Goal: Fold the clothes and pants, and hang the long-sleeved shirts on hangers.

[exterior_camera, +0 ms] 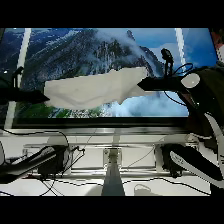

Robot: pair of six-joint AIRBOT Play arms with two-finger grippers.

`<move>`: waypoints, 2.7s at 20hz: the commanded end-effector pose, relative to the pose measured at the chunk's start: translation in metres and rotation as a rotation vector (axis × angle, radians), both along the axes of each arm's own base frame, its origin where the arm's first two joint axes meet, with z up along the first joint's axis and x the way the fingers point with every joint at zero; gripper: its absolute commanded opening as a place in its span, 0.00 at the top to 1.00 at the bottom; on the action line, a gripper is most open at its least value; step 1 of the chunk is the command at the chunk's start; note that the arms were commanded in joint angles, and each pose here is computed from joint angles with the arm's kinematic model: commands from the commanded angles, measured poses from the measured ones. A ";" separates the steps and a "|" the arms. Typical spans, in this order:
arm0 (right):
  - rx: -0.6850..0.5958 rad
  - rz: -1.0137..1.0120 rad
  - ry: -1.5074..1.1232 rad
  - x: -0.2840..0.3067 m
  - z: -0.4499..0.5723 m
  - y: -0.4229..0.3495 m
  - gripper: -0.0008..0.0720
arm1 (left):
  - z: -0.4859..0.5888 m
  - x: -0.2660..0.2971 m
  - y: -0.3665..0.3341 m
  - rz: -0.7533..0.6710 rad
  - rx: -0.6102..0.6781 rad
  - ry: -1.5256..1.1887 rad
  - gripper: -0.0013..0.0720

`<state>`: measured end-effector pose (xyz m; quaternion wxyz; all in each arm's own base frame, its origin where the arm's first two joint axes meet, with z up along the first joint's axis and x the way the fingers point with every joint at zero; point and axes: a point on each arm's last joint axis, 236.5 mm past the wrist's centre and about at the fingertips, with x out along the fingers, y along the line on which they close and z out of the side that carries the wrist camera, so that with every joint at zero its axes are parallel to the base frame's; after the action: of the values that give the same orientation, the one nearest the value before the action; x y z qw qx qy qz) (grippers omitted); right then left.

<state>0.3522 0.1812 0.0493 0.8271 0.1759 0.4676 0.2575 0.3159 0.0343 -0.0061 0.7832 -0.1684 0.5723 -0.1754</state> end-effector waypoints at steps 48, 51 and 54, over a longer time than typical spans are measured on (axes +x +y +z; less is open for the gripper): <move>-0.128 0.102 -0.209 0.095 -0.073 0.133 0.98 | 0.120 0.108 -0.151 -0.402 0.122 -0.549 0.97; -0.103 0.151 -0.191 0.086 -0.083 0.177 0.98 | 0.168 0.090 -0.156 -0.360 0.117 -0.632 0.97; -0.069 0.207 -0.211 0.086 -0.080 0.225 0.98 | 0.200 0.073 -0.154 -0.346 0.129 -0.696 0.97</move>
<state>0.4437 0.3656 -0.0283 0.8558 0.0656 0.4018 0.3192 0.4071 -0.1174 0.1608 0.8868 0.0469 0.3300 -0.3200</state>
